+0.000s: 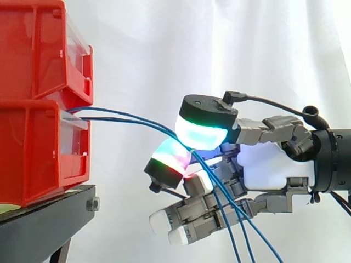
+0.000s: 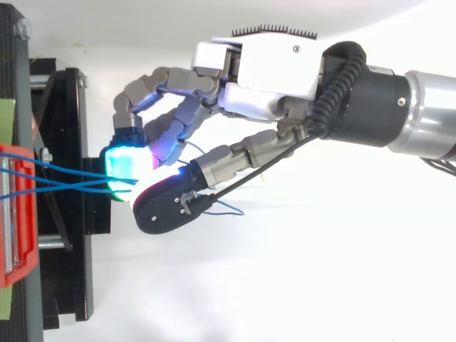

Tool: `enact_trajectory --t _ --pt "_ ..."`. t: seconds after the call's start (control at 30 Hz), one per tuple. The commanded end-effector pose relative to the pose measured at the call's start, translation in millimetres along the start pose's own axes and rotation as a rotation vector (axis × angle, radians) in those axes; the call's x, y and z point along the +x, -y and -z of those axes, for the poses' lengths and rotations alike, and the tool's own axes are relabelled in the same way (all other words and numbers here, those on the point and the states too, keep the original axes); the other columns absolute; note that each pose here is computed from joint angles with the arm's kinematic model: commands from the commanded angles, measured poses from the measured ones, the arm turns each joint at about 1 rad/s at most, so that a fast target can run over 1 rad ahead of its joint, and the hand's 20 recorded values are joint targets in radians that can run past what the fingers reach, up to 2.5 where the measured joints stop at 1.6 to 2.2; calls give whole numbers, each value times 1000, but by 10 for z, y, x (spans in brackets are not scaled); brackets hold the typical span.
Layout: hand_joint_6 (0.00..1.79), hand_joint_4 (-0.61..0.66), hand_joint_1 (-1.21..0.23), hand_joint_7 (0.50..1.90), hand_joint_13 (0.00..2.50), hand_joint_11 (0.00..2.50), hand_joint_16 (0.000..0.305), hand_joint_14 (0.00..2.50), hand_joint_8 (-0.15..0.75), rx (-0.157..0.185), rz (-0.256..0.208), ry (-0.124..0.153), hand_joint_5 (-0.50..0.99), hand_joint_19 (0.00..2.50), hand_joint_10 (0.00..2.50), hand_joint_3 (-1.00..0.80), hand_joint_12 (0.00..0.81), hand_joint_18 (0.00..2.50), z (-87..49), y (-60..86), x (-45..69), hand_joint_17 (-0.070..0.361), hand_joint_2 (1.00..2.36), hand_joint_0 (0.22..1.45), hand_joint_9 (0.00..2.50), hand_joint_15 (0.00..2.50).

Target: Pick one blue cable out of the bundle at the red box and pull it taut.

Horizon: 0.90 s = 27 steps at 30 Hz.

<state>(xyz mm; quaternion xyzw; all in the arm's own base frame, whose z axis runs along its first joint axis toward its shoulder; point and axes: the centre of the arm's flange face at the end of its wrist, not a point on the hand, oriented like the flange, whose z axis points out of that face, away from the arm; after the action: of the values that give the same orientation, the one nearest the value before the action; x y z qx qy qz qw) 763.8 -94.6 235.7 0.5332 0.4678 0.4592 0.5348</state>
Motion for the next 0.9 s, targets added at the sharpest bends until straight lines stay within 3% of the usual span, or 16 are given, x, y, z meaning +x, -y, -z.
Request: enact_trajectory --t 0.0,0.17,0.43,0.6,0.87 --pt "738 170 -706 1135 611 898 63 12 345 0 0 0 -92 288 18 -182 390 444 -4 2 1 141 1014 593 1071 317" --pt "773 195 -778 1047 612 1093 64 13 367 -3 1 0 -114 261 16 -132 404 468 -4 -11 1 145 1014 596 1079 329" --pt "782 231 -777 1020 661 1381 64 13 366 -2 1 0 -121 270 9 -160 404 474 -1 -3 0 143 1015 602 1236 373" --pt "789 228 -813 1070 662 1437 61 14 363 -2 1 2 -129 278 9 -159 396 470 -1 -3 -1 138 1016 602 1228 380" --pt "835 199 -888 1034 664 1489 58 15 340 -8 -3 3 -154 260 7 -152 384 465 -20 -49 1 132 1020 634 1179 393"
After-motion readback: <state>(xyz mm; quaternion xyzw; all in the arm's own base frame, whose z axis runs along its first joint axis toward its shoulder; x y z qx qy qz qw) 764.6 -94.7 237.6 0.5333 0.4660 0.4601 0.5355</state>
